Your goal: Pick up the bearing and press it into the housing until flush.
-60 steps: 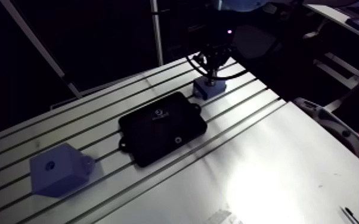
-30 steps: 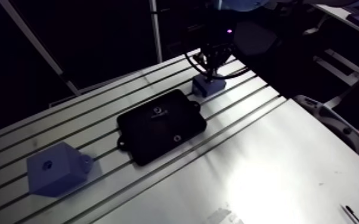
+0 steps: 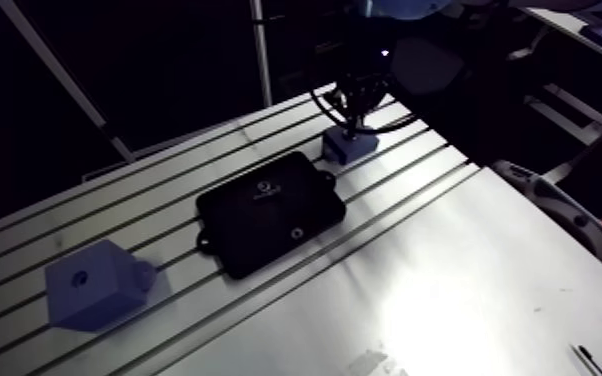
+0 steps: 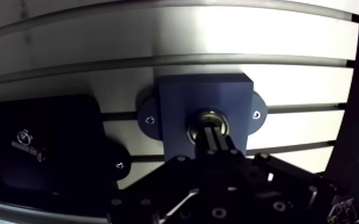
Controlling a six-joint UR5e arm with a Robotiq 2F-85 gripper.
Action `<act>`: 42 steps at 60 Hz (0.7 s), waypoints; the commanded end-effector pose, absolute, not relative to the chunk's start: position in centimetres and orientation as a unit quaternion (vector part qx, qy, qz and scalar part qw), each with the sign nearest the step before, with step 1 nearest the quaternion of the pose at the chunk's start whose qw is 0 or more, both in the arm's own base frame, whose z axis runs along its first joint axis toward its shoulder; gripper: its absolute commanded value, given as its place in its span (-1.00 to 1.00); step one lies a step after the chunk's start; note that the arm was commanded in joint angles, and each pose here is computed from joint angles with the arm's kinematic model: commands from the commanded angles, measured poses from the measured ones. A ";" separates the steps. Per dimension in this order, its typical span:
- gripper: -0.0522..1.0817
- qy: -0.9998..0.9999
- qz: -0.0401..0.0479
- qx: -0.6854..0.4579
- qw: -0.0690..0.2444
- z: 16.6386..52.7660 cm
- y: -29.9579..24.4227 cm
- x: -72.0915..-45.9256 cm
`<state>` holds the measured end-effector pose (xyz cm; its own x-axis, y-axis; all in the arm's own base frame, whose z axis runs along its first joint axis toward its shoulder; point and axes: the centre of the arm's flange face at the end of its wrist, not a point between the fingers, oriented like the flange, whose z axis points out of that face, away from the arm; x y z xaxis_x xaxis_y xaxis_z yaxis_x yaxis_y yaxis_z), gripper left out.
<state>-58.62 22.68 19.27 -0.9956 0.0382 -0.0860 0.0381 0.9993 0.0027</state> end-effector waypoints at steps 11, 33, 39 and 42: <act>0.98 0.999 0.001 0.018 0.043 19.3 22.7 -58.8; 0.98 0.999 0.001 0.018 0.042 19.4 22.7 -58.9; 0.98 0.999 0.001 0.018 0.043 19.2 22.7 -58.8; 0.98 0.999 0.001 0.018 0.043 19.2 22.7 -58.8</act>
